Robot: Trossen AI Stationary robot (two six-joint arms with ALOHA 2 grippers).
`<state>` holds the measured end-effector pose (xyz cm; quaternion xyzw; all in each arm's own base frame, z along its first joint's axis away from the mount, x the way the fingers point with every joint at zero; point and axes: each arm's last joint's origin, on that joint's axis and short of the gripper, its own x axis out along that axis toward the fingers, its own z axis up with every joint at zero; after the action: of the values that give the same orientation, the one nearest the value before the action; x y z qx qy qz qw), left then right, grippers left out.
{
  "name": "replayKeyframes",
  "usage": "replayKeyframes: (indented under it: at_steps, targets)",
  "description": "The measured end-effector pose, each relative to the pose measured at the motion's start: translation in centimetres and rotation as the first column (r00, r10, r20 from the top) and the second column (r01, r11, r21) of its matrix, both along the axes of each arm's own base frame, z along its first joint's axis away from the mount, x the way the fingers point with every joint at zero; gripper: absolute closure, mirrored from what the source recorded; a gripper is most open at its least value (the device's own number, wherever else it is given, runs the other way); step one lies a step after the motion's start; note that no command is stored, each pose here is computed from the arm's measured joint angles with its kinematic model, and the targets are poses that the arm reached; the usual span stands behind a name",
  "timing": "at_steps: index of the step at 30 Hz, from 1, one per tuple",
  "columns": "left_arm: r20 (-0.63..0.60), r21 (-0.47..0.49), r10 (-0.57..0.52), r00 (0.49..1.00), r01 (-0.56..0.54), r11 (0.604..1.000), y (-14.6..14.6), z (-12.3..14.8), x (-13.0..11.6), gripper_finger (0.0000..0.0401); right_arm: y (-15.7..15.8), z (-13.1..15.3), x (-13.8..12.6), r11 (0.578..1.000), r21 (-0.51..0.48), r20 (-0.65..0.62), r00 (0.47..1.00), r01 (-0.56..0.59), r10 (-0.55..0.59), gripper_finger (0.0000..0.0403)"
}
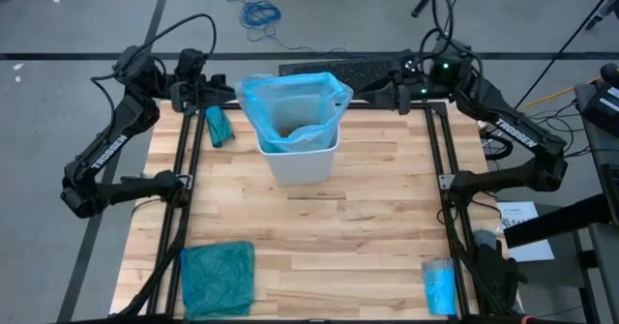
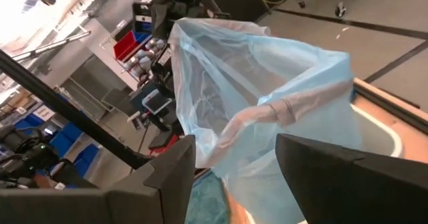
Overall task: Place trash/remove bag and relplace
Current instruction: Remove the blue trash bag from the white trash bin
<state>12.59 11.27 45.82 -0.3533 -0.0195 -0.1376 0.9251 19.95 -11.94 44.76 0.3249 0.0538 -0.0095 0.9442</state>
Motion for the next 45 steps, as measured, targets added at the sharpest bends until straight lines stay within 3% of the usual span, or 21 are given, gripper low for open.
replayKeyframes:
  at_steps: [17, 19, 22, 27, 36, 41, 43, 45]
  targets:
    - [0.041, 0.032, 0.025, 0.999, -0.027, 0.999, -1.7, 0.8, -1.4, 0.0261, 1.0, 0.6, -2.1, 0.999, -0.005, -0.014, 0.999, 0.045, -0.045, 0.0202]
    - [0.013, -0.019, 0.07, 0.997, -0.07, 0.997, -1.5, 0.4, -1.3, 0.0261, 1.0, 0.6, -2.1, 0.998, -0.004, -0.014, 0.998, 0.061, -0.061, 0.0202]
    - [-0.138, -0.132, 0.09, 0.986, -0.109, 0.985, -1.1, -1.5, -1.1, 0.0261, 0.9, 0.6, -2.1, 0.998, -0.003, -0.017, 0.997, 0.07, -0.07, 0.0202]
    - [-0.338, -0.113, 0.201, 0.919, -0.251, 0.961, -0.9, -4.4, -1.2, 0.0261, 1.0, 0.5, -2.1, 0.998, 0.006, -0.026, 0.997, 0.067, -0.067, 0.0202]
    - [-0.435, 0.169, 0.494, 0.753, -0.47, 0.866, -0.3, -5.7, -1.6, 0.0262, 2.6, -1.0, -1.2, 0.995, -0.042, -0.147, 0.984, 0.094, -0.099, 0.0202]
    - [-0.509, 0.21, 0.506, 0.696, -0.47, 0.858, 1.2, -7.6, -1.1, 0.0288, 4.0, -3.5, -0.3, 0.997, -0.002, -0.155, 0.985, 0.077, -0.077, 0.022]
    - [-0.546, 0.209, 0.496, 0.675, -0.464, 0.861, 1.8, -8.5, -1.2, 0.0312, 4.5, -5.5, 0.1, 0.997, 0.044, -0.164, 0.985, 0.063, -0.055, 0.0244]
    - [-0.556, 0.196, 0.46, 0.692, -0.429, 0.882, 2.2, -9.1, -1.2, 0.0346, 5.2, -7.4, 0.3, 0.994, 0.091, -0.149, 0.988, 0.061, -0.047, 0.0279]
